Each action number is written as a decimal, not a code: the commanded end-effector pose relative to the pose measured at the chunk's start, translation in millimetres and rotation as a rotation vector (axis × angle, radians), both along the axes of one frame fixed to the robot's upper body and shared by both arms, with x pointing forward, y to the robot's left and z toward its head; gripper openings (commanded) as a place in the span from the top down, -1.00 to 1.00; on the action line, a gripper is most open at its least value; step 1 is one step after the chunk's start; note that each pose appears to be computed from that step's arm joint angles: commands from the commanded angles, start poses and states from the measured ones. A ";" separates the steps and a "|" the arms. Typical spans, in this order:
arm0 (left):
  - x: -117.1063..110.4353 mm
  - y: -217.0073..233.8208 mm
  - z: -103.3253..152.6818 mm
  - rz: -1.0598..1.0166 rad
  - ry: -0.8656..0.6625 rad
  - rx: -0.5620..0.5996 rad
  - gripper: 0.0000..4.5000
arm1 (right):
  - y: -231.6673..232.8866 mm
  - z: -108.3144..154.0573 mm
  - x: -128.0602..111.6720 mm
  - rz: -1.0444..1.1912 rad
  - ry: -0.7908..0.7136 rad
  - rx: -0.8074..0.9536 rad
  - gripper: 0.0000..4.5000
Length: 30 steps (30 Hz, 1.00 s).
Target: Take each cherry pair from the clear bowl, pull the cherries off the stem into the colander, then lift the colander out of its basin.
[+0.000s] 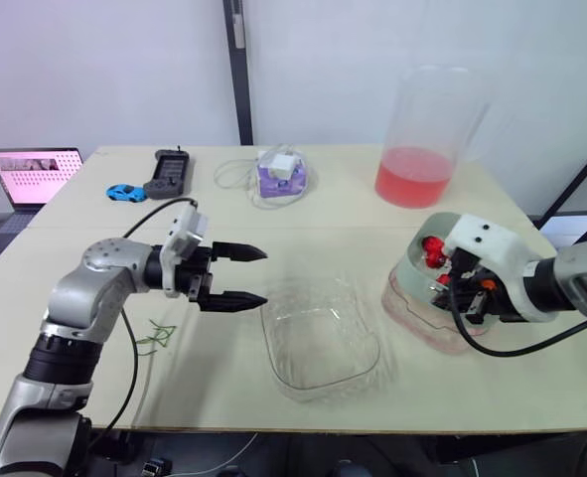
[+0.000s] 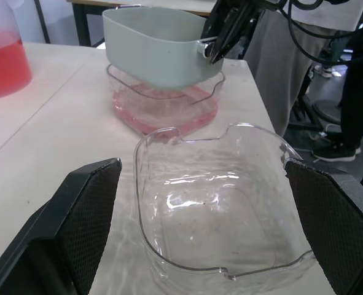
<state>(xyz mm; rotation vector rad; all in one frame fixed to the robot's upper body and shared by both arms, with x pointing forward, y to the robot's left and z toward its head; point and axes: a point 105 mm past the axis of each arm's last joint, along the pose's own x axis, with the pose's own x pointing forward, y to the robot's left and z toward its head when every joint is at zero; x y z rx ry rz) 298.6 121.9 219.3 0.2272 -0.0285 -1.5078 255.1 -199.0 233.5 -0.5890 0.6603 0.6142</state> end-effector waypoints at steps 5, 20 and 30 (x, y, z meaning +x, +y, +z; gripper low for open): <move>-4.5 8.0 9.0 0.022 -0.040 -0.003 -1.00 | -0.8 6.9 5.9 0.009 -0.051 -0.013 0.90; -4.9 23.4 4.8 0.142 -0.030 -0.055 -1.00 | 23.3 39.0 28.9 0.227 -0.164 -0.055 0.90; -20.2 42.0 -8.9 0.291 -0.013 -0.106 -1.00 | 73.6 53.2 89.7 0.639 -0.165 -0.153 0.90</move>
